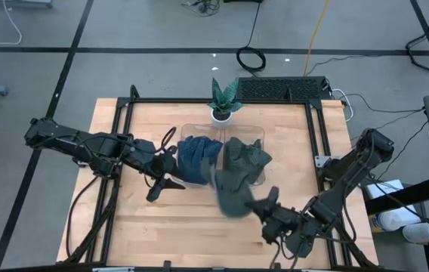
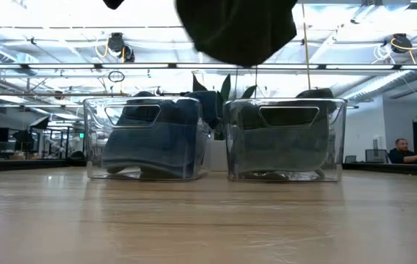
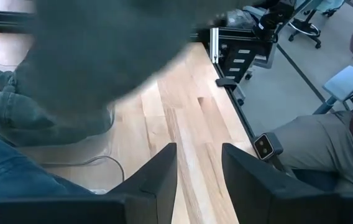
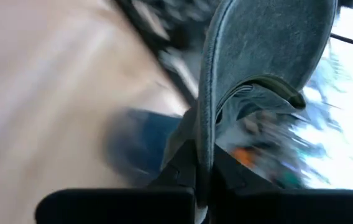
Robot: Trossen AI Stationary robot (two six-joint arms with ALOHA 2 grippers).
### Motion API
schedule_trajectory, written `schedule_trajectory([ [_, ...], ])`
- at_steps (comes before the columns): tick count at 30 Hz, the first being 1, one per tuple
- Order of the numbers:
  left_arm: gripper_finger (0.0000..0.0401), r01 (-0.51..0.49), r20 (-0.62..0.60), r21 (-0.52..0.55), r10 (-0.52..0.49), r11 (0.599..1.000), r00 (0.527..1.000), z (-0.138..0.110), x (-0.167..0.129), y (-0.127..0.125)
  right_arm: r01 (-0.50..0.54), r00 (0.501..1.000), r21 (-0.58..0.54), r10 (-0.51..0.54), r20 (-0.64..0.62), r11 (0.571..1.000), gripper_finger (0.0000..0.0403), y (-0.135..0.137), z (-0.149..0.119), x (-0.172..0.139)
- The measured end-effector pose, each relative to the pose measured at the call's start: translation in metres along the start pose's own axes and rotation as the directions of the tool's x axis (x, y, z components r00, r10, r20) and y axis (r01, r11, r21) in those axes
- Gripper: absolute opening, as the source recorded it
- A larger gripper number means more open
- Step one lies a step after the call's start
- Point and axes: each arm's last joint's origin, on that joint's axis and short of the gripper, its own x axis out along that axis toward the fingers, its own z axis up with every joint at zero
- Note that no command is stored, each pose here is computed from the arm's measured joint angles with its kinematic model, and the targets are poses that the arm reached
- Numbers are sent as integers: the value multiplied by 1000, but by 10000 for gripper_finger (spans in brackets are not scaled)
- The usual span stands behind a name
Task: Pick & Place hat
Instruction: Put the gray cap into the right transparent bin
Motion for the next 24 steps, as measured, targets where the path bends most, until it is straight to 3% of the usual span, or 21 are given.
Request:
schedule_trajectory([
  [4,131,-4,21,24,4,1000,1000,2,0,0,215,971,-37,-217,-99,976,0,-1,-6,6],
  [6,131,-1,48,31,0,1000,999,5,0,-1,263,955,-52,-267,-129,963,0,-2,-9,13],
  [11,131,13,164,37,-19,999,986,16,-1,-3,314,936,-54,-318,-152,948,0,-10,-15,34],
  [18,131,50,279,-29,-40,998,960,27,-4,-5,307,935,-196,-333,-120,931,0,-22,-30,61],
  [24,131,-13,328,-188,75,982,942,30,-5,-2,300,925,-309,-355,-139,902,0,-34,-38,77],
])
